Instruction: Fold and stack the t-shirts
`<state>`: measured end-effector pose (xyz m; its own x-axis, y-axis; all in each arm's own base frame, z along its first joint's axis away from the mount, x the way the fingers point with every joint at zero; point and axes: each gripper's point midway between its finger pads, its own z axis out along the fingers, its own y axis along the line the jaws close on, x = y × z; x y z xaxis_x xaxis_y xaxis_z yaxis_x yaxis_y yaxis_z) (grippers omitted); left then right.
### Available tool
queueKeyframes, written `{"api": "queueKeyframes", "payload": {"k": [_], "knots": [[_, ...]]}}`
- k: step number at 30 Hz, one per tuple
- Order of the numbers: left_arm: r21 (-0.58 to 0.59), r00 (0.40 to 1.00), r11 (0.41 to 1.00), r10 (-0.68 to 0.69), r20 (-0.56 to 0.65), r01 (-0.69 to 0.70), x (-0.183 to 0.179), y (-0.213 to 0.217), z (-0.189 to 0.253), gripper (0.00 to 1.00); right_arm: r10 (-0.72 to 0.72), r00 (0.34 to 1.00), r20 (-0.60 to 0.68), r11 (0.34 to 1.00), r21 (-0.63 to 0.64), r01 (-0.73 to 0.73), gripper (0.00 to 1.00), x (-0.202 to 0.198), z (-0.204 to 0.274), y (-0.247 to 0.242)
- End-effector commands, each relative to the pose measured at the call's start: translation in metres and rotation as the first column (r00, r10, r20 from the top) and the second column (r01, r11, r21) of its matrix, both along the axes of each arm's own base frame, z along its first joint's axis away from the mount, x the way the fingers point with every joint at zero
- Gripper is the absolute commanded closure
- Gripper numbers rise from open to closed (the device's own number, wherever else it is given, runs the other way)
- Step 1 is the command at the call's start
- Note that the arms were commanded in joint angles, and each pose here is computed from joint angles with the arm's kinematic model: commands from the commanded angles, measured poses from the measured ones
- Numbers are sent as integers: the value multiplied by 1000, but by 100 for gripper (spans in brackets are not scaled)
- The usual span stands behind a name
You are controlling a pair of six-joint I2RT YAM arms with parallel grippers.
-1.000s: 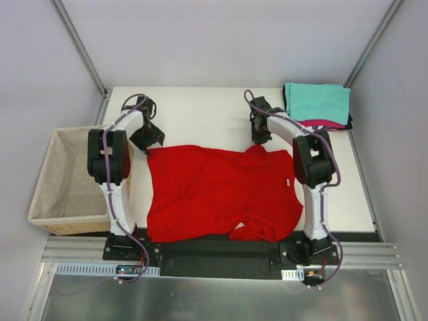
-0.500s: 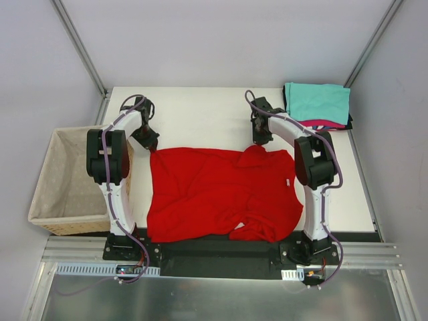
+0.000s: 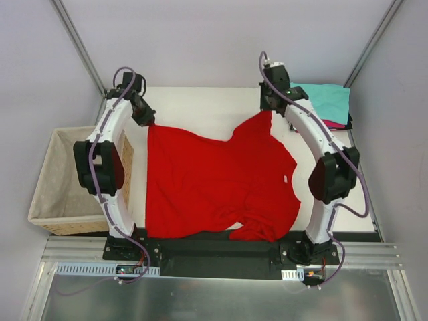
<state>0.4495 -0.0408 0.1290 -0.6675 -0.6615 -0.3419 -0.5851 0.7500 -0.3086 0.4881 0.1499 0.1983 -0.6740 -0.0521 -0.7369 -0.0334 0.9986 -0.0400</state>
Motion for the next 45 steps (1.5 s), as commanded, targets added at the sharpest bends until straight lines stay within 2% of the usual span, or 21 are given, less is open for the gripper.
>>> {"api": "queueKeyframes", "payload": {"k": [1, 3, 5, 6, 7, 8, 9, 10, 11, 13, 14, 16, 18, 19, 23, 27, 33, 40, 45], "knots": [[11, 931, 990, -139, 339, 144, 13, -9, 139, 100, -5, 947, 320, 1000, 14, 1, 99, -13, 145, -22], [44, 876, 977, -206, 435, 208, 11, -14, 181, 100, 12, 898, 439, 999, 37, -31, 99, -29, 197, -25], [57, 783, 957, -266, 562, 284, 1, -27, 240, 100, 27, 856, 516, 997, 50, -61, 99, -44, 233, -25], [81, 739, 943, -306, 600, 324, -5, -32, 259, 100, 49, 815, 577, 993, 57, -100, 99, -61, 264, -26], [97, 681, 928, -333, 652, 360, -15, -39, 287, 100, 66, 791, 609, 990, 57, -126, 99, -74, 279, -24], [113, 649, 922, -343, 679, 369, -23, -41, 302, 100, 75, 758, 648, 987, 59, -148, 99, -84, 296, -22], [154, 589, 915, -361, 724, 372, -43, -41, 330, 99, 81, 702, 707, 985, 52, -166, 99, -112, 325, -30], [174, 553, 910, -371, 746, 377, -55, -42, 343, 96, 101, 682, 724, 980, 47, -195, 99, -126, 331, -24], [210, 484, 909, -375, 790, 361, -81, -41, 372, 94, 96, 643, 760, 977, 52, -207, 99, -141, 347, -26], [253, 423, 905, -388, 819, 341, -105, -40, 391, 97, 78, 563, 823, 971, 66, -231, 99, -184, 382, -38], [277, 368, 914, -377, 850, 297, -130, -35, 414, 100, 80, 549, 832, 968, 65, -241, 99, -198, 390, -41], [298, 317, 919, -372, 872, 259, -155, -31, 433, 100, 67, 497, 865, 961, 78, -266, 99, -234, 417, -53], [320, 242, 920, -371, 897, 226, -191, -29, 457, 100, 83, 478, 874, 952, 73, -299, 99, -254, 423, -58], [324, 220, 921, -369, 903, 215, -202, -28, 464, 100, 65, 435, 898, 942, 88, -323, 99, -279, 434, -70], [360, 103, 910, -386, 917, 207, -252, -32, 487, 100, 48, 328, 944, 912, 92, -399, 99, -327, 445, -88], [375, 15, 895, -389, 921, 241, -281, -43, 504, 100, 51, 272, 961, 893, 78, -443, 99, -358, 460, -99], [371, -68, 892, -366, 928, 258, -315, -49, 523, 100, 51, 216, 975, 874, 61, -482, 99, -375, 480, -100], [370, -108, 884, -354, 929, 285, -332, -54, 529, 100, 61, 159, 985, 840, 36, -542, 99, -375, 495, -84], [371, -145, 877, -343, 928, 304, -339, -59, 539, 100, 46, 58, 997, 807, -3, -591, 99, -391, 524, -80]]}}
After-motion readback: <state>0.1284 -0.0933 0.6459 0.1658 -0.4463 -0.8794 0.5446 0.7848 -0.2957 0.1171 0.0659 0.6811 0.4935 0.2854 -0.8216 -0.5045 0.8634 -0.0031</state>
